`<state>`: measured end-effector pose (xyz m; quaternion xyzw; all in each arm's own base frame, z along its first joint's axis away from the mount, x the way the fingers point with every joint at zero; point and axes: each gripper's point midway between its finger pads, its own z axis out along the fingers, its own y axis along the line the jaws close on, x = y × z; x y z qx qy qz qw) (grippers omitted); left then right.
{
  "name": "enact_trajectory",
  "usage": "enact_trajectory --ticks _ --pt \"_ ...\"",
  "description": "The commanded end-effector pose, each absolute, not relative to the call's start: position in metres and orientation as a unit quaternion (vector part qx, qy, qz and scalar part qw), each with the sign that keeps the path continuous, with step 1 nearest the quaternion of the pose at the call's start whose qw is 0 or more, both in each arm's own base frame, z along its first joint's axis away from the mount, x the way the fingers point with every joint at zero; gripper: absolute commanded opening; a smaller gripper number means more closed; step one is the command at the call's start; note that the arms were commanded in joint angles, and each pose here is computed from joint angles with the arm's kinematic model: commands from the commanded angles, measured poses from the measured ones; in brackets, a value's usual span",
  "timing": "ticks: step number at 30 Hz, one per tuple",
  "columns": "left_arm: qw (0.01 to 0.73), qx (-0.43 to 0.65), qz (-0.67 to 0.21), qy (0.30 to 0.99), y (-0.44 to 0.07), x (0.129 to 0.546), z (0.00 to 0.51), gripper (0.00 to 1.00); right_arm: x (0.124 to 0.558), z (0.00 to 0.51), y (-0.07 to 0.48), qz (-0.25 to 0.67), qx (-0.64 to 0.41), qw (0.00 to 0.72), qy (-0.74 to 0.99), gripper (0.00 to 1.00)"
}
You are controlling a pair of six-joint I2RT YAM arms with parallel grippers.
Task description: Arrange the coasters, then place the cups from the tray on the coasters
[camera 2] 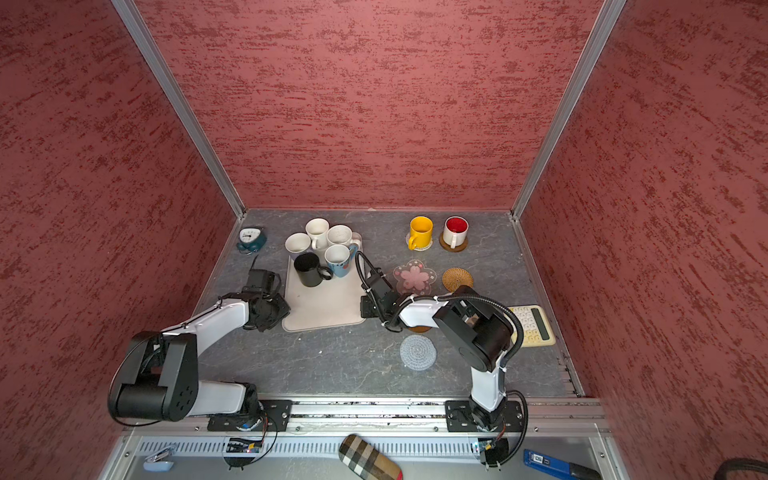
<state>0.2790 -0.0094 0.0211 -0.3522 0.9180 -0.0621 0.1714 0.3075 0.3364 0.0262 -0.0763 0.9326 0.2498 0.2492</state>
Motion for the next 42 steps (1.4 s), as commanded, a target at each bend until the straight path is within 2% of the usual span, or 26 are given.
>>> enact_trajectory --ticks 1,7,15,21,24,27,32,42 --pt "0.185 -0.383 -0.036 0.904 0.005 0.282 0.025 0.44 0.280 0.028 0.340 0.258 -0.109 0.211 0.936 0.30" --pt "0.215 -0.370 -0.043 0.903 0.005 0.281 0.055 0.63 0.285 0.051 0.338 0.254 -0.118 0.232 0.932 0.62" --pt "0.276 -0.301 -0.071 0.910 -0.014 0.281 0.111 1.00 0.294 0.114 0.341 0.273 -0.165 0.279 0.906 0.78" --pt "0.292 -0.269 -0.081 0.914 -0.033 0.286 0.134 1.00 0.327 0.154 0.341 0.276 -0.187 0.302 0.893 0.81" --pt "0.293 -0.259 -0.085 0.917 -0.042 0.289 0.138 1.00 0.363 0.164 0.328 0.252 -0.168 0.311 0.901 0.77" --pt "0.294 -0.249 -0.085 0.919 -0.048 0.292 0.139 1.00 0.403 0.164 0.316 0.230 -0.140 0.310 0.912 0.76" --pt "0.301 -0.237 -0.082 0.920 -0.053 0.294 0.143 1.00 0.454 0.156 0.314 0.182 -0.118 0.312 0.925 0.88" --pt "0.303 -0.217 -0.079 0.925 -0.062 0.295 0.138 1.00 0.500 0.129 0.322 0.148 -0.102 0.308 0.934 0.90"
